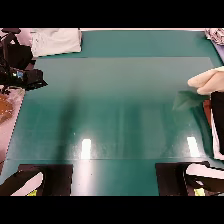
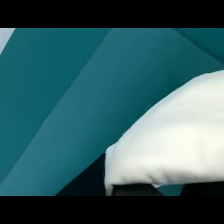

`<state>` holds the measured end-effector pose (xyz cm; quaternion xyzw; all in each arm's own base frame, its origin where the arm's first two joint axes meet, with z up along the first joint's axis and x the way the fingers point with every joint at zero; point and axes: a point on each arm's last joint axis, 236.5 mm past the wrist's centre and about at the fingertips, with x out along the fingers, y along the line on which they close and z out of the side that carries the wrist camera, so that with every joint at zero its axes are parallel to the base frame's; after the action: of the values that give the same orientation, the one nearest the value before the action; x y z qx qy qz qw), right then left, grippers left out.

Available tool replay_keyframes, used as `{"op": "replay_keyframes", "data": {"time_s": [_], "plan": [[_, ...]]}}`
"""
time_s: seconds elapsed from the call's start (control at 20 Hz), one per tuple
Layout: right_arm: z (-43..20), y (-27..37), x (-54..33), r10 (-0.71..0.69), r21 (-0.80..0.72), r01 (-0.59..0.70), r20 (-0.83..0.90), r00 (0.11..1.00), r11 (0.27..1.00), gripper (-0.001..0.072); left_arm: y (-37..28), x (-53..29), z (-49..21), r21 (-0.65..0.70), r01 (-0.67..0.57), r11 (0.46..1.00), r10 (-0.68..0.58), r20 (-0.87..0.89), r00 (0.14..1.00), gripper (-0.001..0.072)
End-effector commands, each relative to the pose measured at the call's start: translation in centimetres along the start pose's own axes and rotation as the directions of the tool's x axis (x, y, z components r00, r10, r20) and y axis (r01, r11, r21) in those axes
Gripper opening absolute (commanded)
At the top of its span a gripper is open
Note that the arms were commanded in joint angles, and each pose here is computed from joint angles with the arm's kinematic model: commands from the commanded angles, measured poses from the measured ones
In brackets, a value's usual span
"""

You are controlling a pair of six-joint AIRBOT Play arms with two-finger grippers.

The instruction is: Fold the shirts.

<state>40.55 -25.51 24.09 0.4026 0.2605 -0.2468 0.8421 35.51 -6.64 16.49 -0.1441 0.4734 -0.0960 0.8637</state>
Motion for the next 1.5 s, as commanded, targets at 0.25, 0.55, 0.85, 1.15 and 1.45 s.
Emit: {"op": "replay_keyframes", "data": {"time_s": [0.25,0.55,0.85,1.15,1.45], "plan": [[1.9,-0.9,-5.3,-0.045,-0.057,0.046,0.018,0.999,0.997,0.0009,-0.1,0.0,0.2,0.001,0.002,1.000,-0.002,0.006,1.000,0.0025],[-2.2,-8.9,-7.3,-0.315,-0.046,0.311,-0.164,0.935,0.949,0.0009,-0.3,0.0,0.0,-0.001,0.011,1.000,-0.011,0.000,1.000,0.0025],[-7.2,-18.9,-10.2,-0.450,0.113,0.515,-0.354,0.820,0.850,0.0011,-0.3,0.0,0.0,-0.001,0.013,1.000,-0.013,0.000,1.000,0.0025],[-13.1,-29.6,-13.1,-0.559,0.233,0.714,-0.482,0.675,0.660,0.0012,-0.3,0.0,0.3,0.004,0.014,1.000,-0.014,0.011,1.000,0.0025],[-19.8,-33.9,-12.9,-0.482,0.301,0.768,-0.635,0.603,0.565,0.0404,-0.4,-0.1,1.4,0.006,0.016,1.000,-0.016,0.058,0.998,0.0025]]}}
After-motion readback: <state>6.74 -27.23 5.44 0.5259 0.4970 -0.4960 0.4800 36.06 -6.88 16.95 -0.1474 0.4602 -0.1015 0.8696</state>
